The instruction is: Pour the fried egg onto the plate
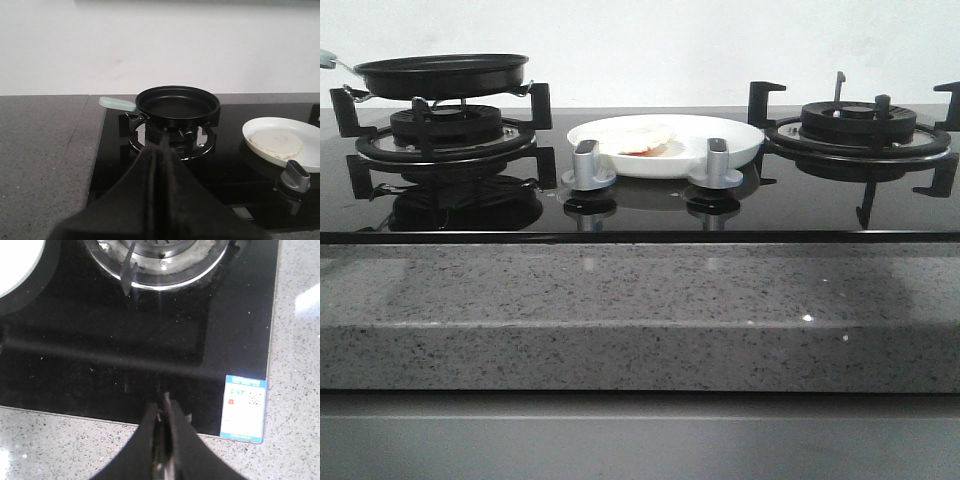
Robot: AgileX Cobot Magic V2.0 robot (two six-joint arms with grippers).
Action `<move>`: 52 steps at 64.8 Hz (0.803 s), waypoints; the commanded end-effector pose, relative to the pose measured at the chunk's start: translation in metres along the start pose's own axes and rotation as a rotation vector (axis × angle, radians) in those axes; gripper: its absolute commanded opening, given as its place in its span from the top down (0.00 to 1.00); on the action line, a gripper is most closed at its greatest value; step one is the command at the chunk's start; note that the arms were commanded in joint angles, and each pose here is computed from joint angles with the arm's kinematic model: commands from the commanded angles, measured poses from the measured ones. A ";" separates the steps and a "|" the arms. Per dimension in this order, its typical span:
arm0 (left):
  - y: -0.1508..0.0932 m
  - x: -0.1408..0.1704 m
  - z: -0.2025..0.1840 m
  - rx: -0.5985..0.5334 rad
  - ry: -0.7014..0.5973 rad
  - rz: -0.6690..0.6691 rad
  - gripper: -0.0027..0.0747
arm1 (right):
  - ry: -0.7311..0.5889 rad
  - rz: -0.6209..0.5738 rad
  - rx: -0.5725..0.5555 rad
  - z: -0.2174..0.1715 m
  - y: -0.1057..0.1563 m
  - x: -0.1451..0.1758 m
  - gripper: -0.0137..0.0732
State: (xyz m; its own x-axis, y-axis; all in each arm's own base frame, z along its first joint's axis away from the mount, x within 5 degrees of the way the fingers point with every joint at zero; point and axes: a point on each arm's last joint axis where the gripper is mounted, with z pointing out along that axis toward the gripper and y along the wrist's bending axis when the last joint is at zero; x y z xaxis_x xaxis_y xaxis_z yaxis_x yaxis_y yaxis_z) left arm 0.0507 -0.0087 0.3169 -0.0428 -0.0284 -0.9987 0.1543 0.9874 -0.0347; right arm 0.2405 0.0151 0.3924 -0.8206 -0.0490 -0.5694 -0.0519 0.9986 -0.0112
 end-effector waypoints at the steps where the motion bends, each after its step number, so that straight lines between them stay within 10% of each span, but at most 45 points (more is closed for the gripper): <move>1: -0.001 -0.016 -0.002 0.011 -0.103 -0.020 0.99 | -0.191 -0.006 0.012 -0.019 -0.002 0.011 0.91; 52: -0.001 -0.016 -0.002 0.011 -0.103 -0.020 0.99 | -0.818 -0.003 -0.008 -0.031 -0.001 0.183 0.91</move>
State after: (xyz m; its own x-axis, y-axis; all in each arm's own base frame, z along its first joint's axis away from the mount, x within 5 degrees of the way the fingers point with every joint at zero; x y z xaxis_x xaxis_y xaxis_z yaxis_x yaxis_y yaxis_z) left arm 0.0507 -0.0087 0.3171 -0.0414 -0.0287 -0.9987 0.1543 0.9874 -0.0347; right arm 0.0798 0.0047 0.3029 -0.2887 -0.0197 -0.9572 -0.0601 0.9982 -0.0024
